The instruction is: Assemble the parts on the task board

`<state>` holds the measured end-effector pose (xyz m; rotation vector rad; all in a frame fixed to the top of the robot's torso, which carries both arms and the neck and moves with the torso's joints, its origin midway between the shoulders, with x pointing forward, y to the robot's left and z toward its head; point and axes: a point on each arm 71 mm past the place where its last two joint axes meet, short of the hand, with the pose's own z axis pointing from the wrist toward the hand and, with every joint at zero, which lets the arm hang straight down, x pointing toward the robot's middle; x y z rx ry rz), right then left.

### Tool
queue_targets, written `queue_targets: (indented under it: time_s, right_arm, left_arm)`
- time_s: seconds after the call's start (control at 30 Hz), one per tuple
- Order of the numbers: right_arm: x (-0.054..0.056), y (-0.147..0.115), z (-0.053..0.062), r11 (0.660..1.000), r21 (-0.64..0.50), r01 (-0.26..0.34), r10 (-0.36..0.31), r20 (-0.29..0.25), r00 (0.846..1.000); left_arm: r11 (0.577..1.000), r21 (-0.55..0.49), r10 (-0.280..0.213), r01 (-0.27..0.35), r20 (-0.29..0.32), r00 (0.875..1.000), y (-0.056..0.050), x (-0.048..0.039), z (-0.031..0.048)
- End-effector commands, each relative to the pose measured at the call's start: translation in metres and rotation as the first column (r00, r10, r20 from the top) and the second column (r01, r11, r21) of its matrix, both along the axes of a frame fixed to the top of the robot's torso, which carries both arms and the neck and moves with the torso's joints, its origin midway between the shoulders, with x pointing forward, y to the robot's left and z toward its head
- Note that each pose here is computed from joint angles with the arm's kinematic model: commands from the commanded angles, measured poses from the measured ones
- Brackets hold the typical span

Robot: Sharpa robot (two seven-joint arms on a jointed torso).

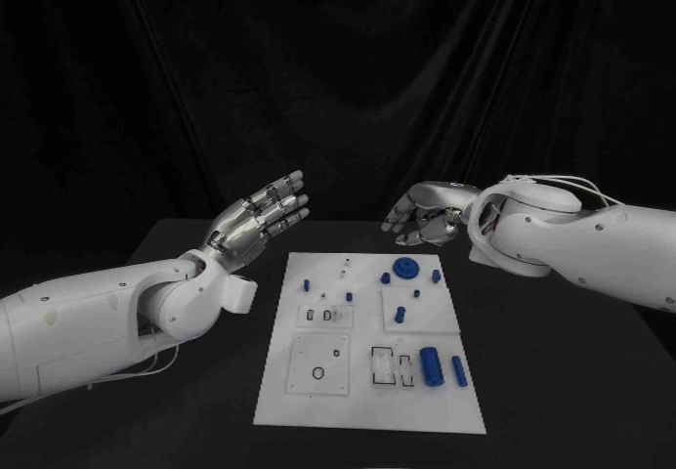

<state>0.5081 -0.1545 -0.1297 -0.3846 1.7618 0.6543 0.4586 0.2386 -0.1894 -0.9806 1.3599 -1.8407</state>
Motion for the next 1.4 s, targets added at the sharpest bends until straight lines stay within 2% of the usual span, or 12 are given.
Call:
queue_targets:
  time_s: [0.03, 0.23, 0.6, 1.17, 1.4]
  right_arm:
    - [0.000, 0.000, -0.002, 0.978, -0.207, -0.012, 0.031, 0.087, 0.996]
    - [0.002, 0.008, -0.003, 0.965, -0.260, -0.028, 0.060, 0.117, 0.991]
    - [0.006, 0.017, -0.011, 0.969, -0.242, -0.047, 0.085, 0.149, 0.985]
    - [0.006, 0.010, -0.030, 0.973, -0.228, -0.046, 0.078, 0.138, 0.987]
    - [0.005, 0.002, -0.041, 0.970, -0.237, -0.049, 0.084, 0.141, 0.986]
  left_arm:
    - [1.000, 0.010, -0.023, 0.022, 0.091, 0.996, -0.003, -0.0029, 0.0074]
    - [0.999, 0.003, -0.033, 0.033, 0.106, 0.994, -0.004, -0.0034, 0.0092]
    - [0.999, -0.015, -0.045, 0.047, 0.127, 0.991, -0.003, 0.0000, 0.0098]
    - [0.999, -0.026, -0.039, 0.043, 0.145, 0.989, 0.003, 0.0033, 0.0096]
    - [0.999, -0.027, -0.039, 0.043, 0.148, 0.988, 0.004, 0.0061, 0.0087]
